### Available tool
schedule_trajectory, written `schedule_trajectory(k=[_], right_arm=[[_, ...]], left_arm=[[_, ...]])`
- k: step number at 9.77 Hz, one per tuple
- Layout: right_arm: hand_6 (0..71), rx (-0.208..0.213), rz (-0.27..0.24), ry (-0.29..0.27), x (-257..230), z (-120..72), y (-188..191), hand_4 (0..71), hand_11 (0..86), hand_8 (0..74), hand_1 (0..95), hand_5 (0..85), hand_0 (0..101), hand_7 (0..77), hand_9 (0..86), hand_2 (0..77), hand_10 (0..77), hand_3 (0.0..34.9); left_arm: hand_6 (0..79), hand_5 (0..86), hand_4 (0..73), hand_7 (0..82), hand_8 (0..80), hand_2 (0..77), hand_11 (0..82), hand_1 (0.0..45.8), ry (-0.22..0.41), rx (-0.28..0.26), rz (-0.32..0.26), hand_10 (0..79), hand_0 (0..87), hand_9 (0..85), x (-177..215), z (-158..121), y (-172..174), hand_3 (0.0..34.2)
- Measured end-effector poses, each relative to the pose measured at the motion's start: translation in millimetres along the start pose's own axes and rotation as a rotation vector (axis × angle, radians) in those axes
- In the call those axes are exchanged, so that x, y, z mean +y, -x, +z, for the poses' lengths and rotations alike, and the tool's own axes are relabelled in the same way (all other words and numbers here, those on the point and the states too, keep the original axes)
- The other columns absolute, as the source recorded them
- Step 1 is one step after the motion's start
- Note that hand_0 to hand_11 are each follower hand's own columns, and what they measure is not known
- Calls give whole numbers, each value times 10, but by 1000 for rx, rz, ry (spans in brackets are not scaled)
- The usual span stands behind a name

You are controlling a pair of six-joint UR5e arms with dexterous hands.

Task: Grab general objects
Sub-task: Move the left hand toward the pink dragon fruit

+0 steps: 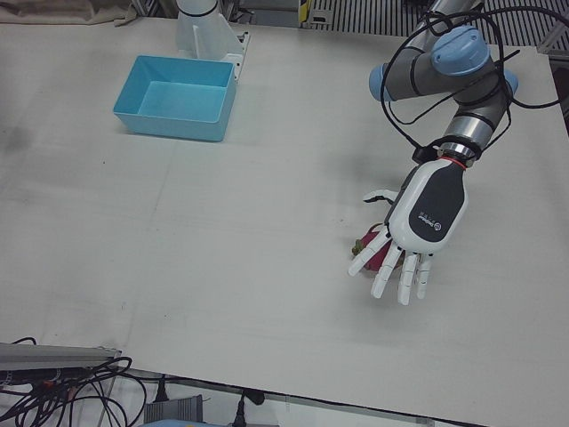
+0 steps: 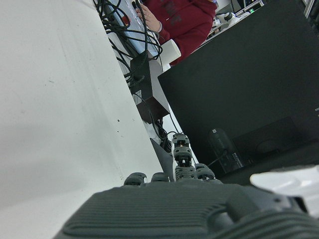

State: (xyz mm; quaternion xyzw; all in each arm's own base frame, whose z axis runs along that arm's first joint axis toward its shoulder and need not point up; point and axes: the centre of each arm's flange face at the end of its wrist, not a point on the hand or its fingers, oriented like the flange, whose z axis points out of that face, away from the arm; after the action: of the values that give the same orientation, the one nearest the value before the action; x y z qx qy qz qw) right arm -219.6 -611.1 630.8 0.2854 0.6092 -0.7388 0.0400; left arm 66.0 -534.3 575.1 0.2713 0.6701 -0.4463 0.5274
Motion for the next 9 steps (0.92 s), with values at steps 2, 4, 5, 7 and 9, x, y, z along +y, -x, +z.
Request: schedule_trajectory(k=[2, 4, 5, 7, 9], right_arm=[[0, 0, 0, 0, 0, 0, 0, 0, 11, 0, 65, 0, 0, 0, 11, 22, 0, 0], [0, 0, 0, 0, 0, 0, 0, 0, 11, 0, 65, 0, 0, 0, 11, 16, 0, 0], [0, 0, 0, 0, 0, 0, 0, 0, 5, 0, 65, 0, 0, 0, 11, 16, 0, 0], [0, 0, 0, 0, 0, 0, 0, 0, 5, 0, 65, 0, 0, 0, 11, 22, 0, 0], [0, 0, 0, 0, 0, 0, 0, 0, 5, 0, 65, 0, 0, 0, 11, 16, 0, 0]], left_arm=[[0, 16, 0, 5, 5, 278, 5, 0, -36, -86, 23, 224, 545, 5, -11, -70, 42, 260], [0, 16, 0, 5, 5, 245, 5, 0, -62, -167, 27, 224, 560, 5, -2, -116, 36, 240], [0, 16, 0, 5, 5, 207, 5, 0, -67, -188, 32, 224, 555, 5, 10, -123, 32, 221], [0, 16, 0, 5, 5, 218, 5, 0, -55, -199, 74, 224, 508, 5, 72, -98, 43, 231], [0, 16, 0, 5, 5, 218, 5, 0, -54, -196, 108, 224, 498, 5, 157, -50, 80, 268]])
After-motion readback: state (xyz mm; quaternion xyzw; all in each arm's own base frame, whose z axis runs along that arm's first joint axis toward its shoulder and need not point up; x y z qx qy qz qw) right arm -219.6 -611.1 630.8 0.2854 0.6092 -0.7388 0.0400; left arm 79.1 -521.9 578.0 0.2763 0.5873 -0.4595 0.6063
